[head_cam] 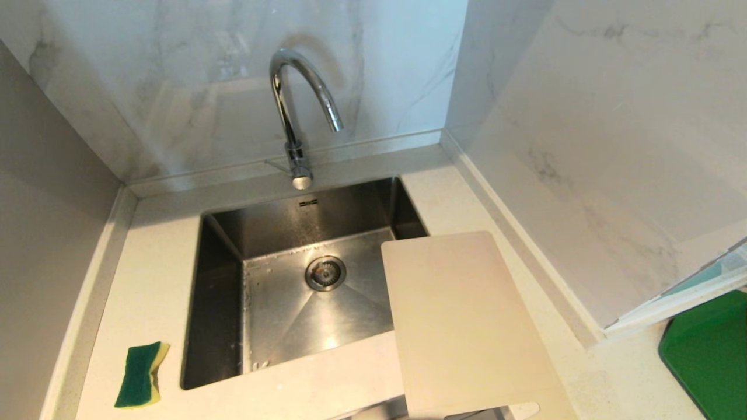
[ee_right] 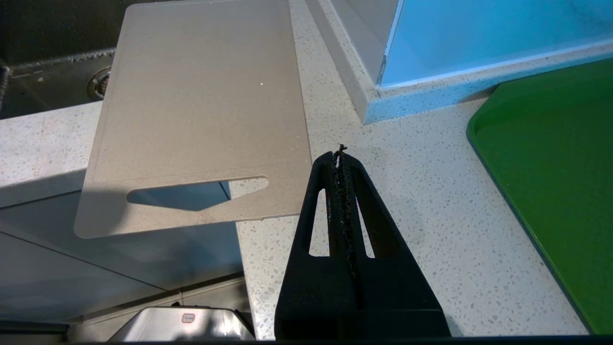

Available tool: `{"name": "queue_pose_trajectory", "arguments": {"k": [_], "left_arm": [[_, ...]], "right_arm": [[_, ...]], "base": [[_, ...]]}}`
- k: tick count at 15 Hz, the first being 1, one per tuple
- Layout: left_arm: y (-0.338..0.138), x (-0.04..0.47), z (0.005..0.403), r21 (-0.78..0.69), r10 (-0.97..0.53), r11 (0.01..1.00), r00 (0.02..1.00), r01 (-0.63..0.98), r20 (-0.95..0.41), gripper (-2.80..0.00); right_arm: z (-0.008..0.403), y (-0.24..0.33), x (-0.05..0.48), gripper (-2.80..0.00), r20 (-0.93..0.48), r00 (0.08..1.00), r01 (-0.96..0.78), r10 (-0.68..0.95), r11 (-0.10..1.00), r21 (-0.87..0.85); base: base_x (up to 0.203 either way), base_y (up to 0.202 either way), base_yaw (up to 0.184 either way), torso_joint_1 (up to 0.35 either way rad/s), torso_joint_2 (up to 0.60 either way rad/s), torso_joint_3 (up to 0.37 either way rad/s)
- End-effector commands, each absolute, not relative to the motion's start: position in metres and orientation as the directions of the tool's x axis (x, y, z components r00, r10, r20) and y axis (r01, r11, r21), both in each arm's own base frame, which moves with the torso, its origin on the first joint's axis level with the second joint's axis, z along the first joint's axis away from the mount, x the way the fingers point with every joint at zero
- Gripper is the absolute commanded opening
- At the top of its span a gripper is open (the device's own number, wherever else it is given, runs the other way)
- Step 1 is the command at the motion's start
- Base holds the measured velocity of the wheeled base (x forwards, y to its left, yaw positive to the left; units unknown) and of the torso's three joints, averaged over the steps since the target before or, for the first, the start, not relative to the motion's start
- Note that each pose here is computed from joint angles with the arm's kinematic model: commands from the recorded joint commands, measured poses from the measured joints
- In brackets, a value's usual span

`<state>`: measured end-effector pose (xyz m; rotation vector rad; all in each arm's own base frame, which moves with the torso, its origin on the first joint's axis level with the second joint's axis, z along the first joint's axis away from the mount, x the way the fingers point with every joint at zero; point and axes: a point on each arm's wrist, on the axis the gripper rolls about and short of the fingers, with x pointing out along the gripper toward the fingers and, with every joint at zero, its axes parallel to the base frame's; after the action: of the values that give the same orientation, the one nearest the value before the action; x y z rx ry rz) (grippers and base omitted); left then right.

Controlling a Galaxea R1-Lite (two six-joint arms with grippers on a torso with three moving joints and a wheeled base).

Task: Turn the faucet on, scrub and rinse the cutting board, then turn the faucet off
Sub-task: Turn on the tap

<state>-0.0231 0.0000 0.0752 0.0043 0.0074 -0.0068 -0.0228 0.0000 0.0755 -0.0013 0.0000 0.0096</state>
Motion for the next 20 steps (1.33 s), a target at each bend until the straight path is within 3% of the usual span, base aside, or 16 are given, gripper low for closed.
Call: {"name": "queue_pose_trajectory", "arguments": {"k": [1, 12, 15, 20], "left_arm": [[0.0, -0.023, 0.075, 0.003, -0.006, 1.0, 1.0, 0.006, -0.005, -2.8], [0.0, -0.023, 0.076, 0.011, -0.006, 1.0, 1.0, 0.006, 0.001, -2.8], [0.0, -0.017, 0.08, 0.009, -0.005, 1.0, 0.998, 0.006, -0.068, -2.8], [0.0, 0.012, 0.143, -0.015, -0.019, 1.0, 0.995, 0.017, -0.102, -2.8]], "right_arm": [[0.075, 0.0, -0.023, -2.8, -0.002, 1.0, -0.011, 0.011, 1.0, -0.002], [0.075, 0.0, -0.023, -2.8, -0.002, 1.0, -0.011, 0.011, 1.0, -0.002], [0.075, 0.0, -0.023, -2.8, -0.002, 1.0, -0.011, 0.011, 1.0, -0.002], [0.075, 0.0, -0.023, -2.8, -0.002, 1.0, -0.011, 0.011, 1.0, -0.002]], "base": [[0.0, 0.0, 0.0, 0.0, 0.0, 0.0], [0.0, 0.0, 0.0, 0.0, 0.0, 0.0], [0.0, 0.0, 0.0, 0.0, 0.0, 0.0], [0.0, 0.0, 0.0, 0.0, 0.0, 0.0]]}}
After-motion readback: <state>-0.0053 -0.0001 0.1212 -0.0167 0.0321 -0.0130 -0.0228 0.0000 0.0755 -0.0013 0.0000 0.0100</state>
